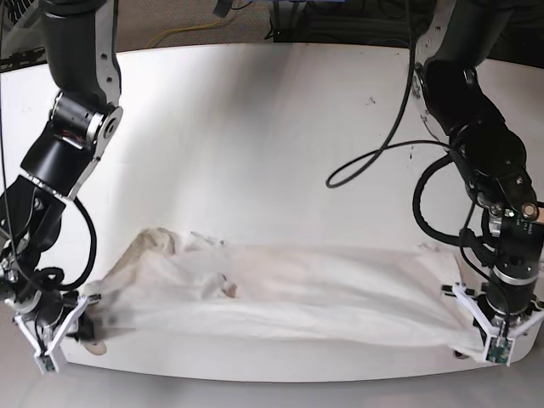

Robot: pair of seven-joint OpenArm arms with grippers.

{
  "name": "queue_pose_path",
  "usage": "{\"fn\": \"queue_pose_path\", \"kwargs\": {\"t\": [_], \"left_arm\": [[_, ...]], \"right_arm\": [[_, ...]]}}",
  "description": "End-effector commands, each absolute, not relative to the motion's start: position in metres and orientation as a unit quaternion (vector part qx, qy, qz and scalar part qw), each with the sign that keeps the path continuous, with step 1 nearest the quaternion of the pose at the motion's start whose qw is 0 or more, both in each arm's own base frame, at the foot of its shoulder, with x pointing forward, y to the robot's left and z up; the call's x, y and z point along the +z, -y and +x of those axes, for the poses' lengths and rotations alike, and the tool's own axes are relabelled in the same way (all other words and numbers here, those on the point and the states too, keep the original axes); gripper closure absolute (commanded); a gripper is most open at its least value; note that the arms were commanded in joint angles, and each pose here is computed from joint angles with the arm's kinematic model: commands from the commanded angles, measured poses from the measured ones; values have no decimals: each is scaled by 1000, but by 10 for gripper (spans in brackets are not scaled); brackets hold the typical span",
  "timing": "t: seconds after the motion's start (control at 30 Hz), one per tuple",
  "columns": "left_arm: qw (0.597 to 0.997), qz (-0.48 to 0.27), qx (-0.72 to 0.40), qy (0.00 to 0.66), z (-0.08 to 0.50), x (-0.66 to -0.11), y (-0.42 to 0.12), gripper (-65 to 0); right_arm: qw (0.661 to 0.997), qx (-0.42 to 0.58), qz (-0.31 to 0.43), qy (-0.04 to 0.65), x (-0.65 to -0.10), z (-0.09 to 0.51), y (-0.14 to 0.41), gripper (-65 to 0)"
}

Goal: Fold the T-shirt properly
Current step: 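Lower the shirt flat onto the table, spreading it with both grippers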

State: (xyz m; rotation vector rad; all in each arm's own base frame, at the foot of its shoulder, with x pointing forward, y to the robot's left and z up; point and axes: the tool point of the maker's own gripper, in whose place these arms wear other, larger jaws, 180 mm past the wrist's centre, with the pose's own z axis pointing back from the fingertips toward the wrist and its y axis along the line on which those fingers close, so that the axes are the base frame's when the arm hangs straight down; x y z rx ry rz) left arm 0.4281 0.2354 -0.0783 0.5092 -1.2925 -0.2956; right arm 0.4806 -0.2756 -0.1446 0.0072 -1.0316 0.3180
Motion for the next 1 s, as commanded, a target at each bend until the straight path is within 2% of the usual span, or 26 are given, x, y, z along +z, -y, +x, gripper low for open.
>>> {"fn": "queue_pose_path", "kwargs": {"t": [0.0, 0.33, 0.37, 0.47, 0.73, 0.97], "left_arm": [[716, 258, -122, 638, 429, -26, -244, 0], [589, 353, -117, 717, 410, 135, -264, 0], [575, 358, -117, 726, 406, 152, -263, 0], [561, 353, -128, 737, 403, 173, -261, 0], [621, 363, -153, 678, 399, 142, -263, 0], [697, 364, -199, 584, 407, 54, -269, 0]], "right_arm": [[826, 165, -34, 537, -86, 490, 285, 0], [728, 228, -145, 630, 98, 490, 274, 0], [722, 233, -153, 633, 108, 488, 271, 0], [734, 239, -167, 613, 100, 488, 273, 0], [730, 239, -158, 620, 101, 474, 285, 0], [775, 227, -141, 573, -1, 458, 300, 0]]}}
